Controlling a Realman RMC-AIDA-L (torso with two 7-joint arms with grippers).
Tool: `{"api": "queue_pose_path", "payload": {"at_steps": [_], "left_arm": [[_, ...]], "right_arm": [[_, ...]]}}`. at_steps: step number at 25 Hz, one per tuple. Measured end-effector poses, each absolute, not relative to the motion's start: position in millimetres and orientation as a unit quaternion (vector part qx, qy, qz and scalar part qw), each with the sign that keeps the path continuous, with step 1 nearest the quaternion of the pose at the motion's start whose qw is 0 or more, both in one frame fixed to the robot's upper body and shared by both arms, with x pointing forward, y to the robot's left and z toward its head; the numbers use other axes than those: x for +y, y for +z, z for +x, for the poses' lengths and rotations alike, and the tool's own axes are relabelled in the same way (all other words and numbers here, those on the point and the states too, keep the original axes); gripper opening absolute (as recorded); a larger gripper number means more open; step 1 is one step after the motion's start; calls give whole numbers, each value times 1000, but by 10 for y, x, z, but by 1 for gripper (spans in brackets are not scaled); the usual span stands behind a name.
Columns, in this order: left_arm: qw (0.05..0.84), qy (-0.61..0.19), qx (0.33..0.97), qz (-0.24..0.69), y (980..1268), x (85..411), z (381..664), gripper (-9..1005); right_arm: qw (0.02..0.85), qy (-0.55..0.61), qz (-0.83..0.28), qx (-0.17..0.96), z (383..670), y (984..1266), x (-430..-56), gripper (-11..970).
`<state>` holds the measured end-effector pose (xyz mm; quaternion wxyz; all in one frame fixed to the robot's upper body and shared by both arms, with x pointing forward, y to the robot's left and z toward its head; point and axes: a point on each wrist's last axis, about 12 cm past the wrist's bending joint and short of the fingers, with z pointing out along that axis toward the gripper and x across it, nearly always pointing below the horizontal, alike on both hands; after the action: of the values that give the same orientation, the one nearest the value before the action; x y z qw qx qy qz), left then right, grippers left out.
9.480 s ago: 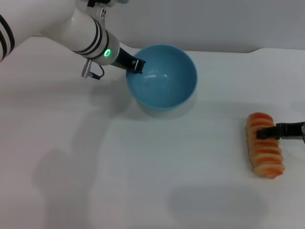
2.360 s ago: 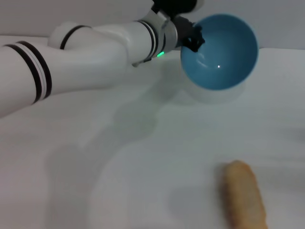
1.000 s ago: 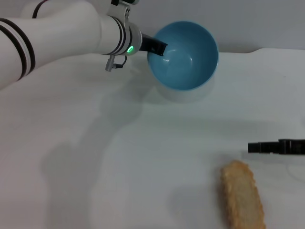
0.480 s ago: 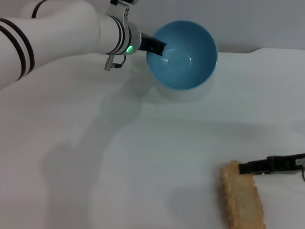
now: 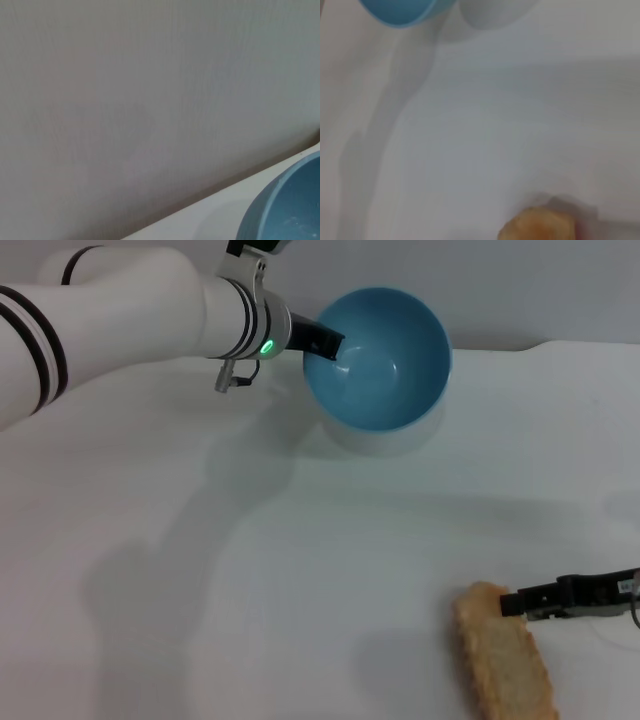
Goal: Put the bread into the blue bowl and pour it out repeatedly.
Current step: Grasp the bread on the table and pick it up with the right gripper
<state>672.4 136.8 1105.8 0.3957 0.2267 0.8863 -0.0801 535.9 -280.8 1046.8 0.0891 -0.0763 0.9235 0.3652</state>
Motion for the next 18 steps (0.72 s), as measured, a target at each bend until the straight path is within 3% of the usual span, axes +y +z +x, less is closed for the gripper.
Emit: {"api": "queue_pose_path", "payload": {"at_steps": [18], "left_arm": [[398,-83,885,226,11048,1361,6712,-2]], "right_arm": [[78,344,-80,932,5358,10386,-2750,507]]}}
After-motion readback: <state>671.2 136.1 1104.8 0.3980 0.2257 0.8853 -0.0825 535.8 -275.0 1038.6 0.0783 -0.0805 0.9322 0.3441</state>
